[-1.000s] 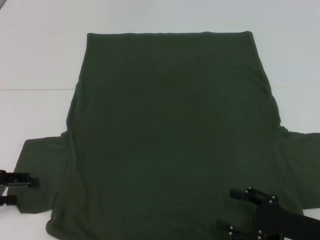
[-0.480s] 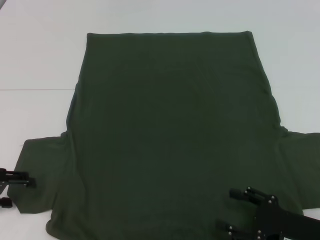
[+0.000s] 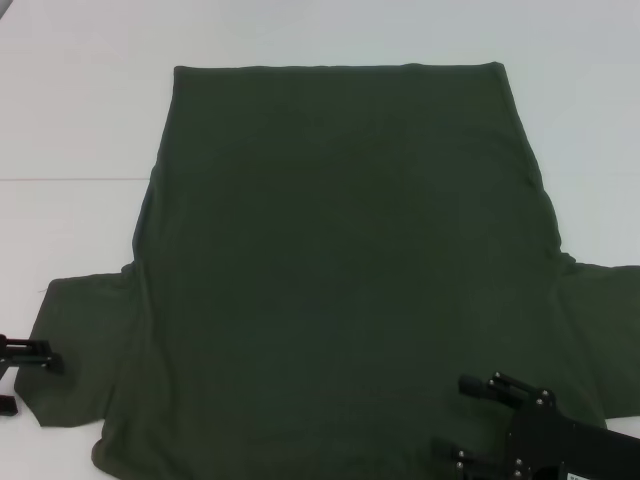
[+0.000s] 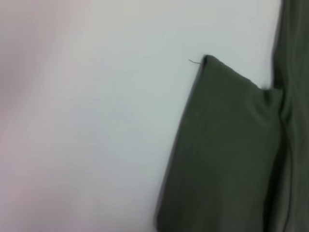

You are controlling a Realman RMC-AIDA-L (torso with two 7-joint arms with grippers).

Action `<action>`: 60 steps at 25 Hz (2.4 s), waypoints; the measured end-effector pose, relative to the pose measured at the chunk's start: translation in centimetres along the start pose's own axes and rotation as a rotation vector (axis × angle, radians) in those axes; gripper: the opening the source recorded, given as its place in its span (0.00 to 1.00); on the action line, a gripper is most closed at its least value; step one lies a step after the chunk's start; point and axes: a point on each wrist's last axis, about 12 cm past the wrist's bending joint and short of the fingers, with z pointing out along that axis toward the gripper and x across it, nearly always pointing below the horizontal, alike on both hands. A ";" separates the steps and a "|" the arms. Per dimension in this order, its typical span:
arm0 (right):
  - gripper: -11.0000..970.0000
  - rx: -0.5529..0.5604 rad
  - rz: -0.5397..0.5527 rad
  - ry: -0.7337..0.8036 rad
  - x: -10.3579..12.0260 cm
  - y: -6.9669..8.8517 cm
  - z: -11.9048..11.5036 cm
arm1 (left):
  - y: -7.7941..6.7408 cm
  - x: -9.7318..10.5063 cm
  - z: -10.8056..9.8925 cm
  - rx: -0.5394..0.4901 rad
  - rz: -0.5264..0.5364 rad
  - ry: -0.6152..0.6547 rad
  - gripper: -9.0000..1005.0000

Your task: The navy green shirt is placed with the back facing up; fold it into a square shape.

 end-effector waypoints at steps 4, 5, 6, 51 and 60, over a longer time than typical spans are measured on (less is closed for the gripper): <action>0.91 -0.001 0.000 0.000 0.0 0.0 0.0 | 0.1 0.0 0.1 -0.006 -0.002 -0.003 0.86; 0.91 -0.001 0.000 0.000 0.0 0.0 0.0 | 0.1 0.0 0.1 -0.006 -0.003 -0.004 0.86; 0.91 0.000 0.000 0.001 0.0 0.0 0.0 | 0.1 0.0 0.1 -0.006 -0.004 -0.006 0.86; 0.91 0.015 0.007 0.007 0.3 0.0 -0.1 | -0.1 -0.5 0.7 -0.015 -0.002 -0.020 0.84; 0.91 0.015 0.007 0.006 0.2 0.0 -0.1 | 0.0 -0.3 1.0 -0.014 -0.003 -0.006 0.84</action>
